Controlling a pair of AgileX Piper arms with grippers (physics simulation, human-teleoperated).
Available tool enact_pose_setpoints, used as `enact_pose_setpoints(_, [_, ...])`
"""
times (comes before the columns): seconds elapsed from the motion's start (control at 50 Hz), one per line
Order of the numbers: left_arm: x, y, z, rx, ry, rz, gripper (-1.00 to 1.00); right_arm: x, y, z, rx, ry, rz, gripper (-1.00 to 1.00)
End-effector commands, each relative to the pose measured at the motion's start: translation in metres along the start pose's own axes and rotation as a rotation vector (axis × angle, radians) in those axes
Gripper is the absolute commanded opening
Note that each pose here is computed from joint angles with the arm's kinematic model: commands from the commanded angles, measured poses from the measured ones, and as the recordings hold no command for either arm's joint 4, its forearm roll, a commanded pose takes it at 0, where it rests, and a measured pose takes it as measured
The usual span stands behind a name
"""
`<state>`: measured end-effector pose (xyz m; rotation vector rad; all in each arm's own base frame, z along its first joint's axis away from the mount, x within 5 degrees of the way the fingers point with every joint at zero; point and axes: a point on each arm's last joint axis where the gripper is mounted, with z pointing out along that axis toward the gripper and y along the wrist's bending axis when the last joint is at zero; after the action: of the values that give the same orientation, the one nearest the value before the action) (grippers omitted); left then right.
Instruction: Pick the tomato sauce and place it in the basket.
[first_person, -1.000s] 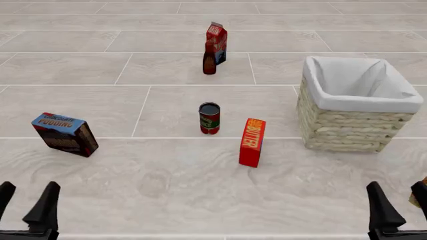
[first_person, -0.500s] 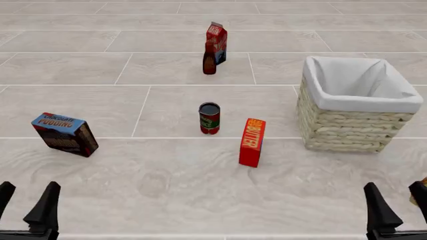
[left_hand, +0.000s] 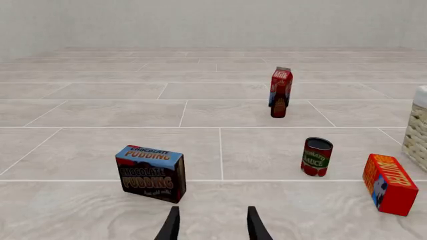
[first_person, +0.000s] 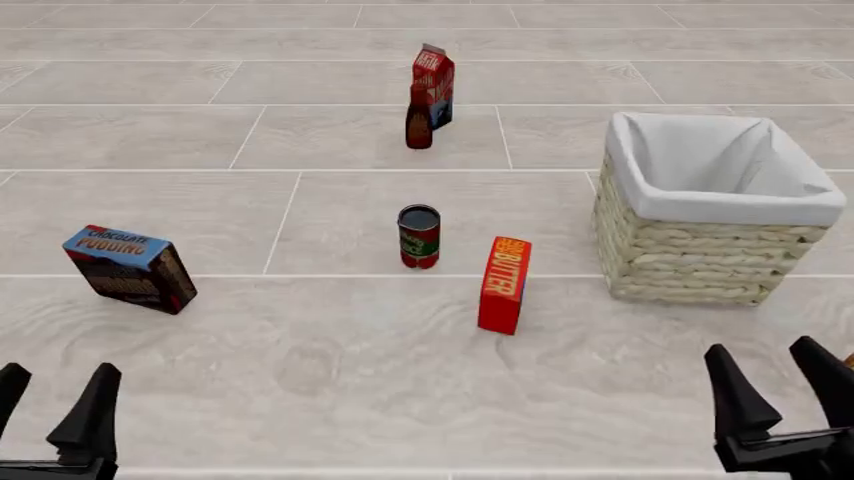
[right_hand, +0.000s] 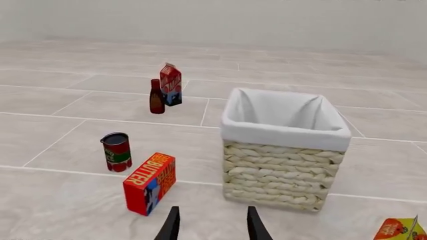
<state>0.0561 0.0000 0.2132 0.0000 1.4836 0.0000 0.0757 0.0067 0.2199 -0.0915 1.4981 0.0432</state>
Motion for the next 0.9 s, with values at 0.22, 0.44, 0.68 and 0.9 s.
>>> enact_pose_setpoints(0.22, [0.000, 0.000, 0.000, 0.000, 0.000, 0.000, 1.00, -0.010, 0.005, 0.010, -0.067, -0.005, -0.033, 1.00])
enact_pose_setpoints(0.44, [0.000, 0.000, 0.000, 0.000, 0.000, 0.000, 1.00, -0.012, 0.010, 0.017, -0.110, 0.012, -0.023, 1.00])
enact_pose_setpoints(0.68, [0.000, 0.000, 0.000, 0.000, 0.000, 0.000, 1.00, -0.021, 0.016, 0.030, -0.158, 0.025, -0.032, 1.00])
enact_pose_setpoints(0.9, [0.000, 0.000, 0.000, 0.000, 0.000, 0.000, 1.00, -0.023, 0.024, 0.044, -0.210, 0.038, -0.073, 1.00])
